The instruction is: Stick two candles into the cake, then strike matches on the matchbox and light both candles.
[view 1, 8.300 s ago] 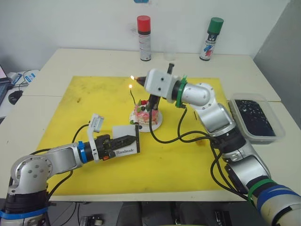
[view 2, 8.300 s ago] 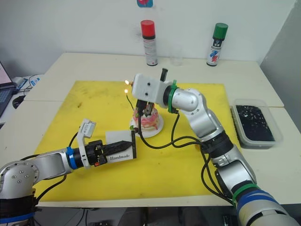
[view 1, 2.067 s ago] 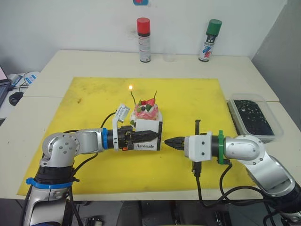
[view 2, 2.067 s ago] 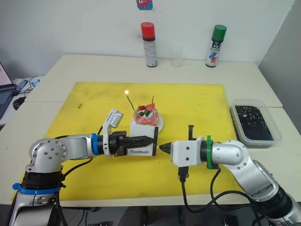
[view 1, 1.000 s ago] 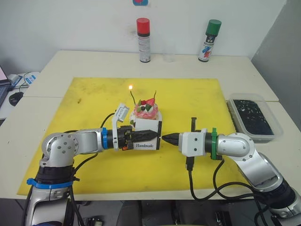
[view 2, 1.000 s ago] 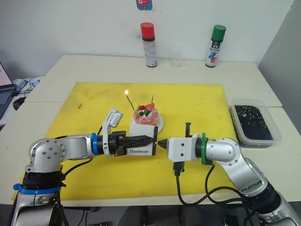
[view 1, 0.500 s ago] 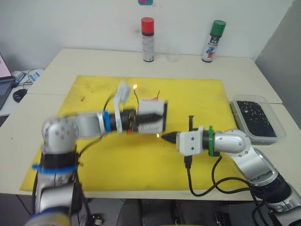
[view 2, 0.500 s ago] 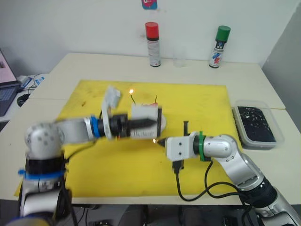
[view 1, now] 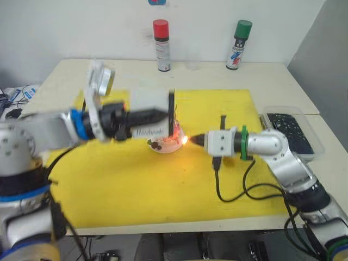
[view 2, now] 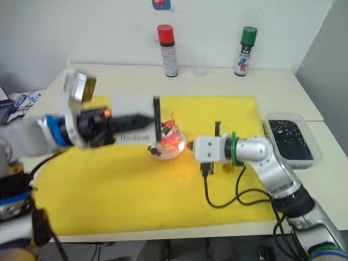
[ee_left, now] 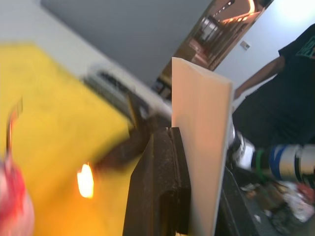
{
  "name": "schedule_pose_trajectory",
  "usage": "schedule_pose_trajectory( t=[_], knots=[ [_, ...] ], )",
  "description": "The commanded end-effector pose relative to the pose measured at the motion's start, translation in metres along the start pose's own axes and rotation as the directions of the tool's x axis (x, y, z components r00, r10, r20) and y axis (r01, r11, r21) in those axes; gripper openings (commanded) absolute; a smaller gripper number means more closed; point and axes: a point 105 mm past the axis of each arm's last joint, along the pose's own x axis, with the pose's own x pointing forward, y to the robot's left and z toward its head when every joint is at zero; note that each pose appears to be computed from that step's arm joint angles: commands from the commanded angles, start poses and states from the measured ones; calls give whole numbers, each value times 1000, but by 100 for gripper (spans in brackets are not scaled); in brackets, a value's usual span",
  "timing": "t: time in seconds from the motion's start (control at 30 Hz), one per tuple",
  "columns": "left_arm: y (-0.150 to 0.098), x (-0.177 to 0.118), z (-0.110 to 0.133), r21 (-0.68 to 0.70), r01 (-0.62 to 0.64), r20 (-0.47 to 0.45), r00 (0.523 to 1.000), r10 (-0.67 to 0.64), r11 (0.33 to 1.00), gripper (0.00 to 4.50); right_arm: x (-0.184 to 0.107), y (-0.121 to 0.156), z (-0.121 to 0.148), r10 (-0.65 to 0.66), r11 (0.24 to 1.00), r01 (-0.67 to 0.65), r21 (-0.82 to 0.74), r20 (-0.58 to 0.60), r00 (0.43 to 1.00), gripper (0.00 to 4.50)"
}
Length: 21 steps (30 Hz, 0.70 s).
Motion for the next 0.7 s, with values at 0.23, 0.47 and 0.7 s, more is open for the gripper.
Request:
schedule_pose_trajectory(
  t=[0.23, 0.47, 0.7],
  knots=[
    [17, -19, -59, -120, -123, -95, 989, 112, 985, 0, 8, -48, 18, -177, 980, 182, -85, 65, 982, 2],
    [19, -14, -65, -125, -111, -95, 990, 100, 986, 0, 14, -57, 20, -209, 970, 217, -107, 81, 974, 2],
    [19, -10, -61, -109, -92, -95, 992, 82, 990, 0, 16, -62, 20, -240, 961, 249, -116, 86, 967, 2]
  ],
)
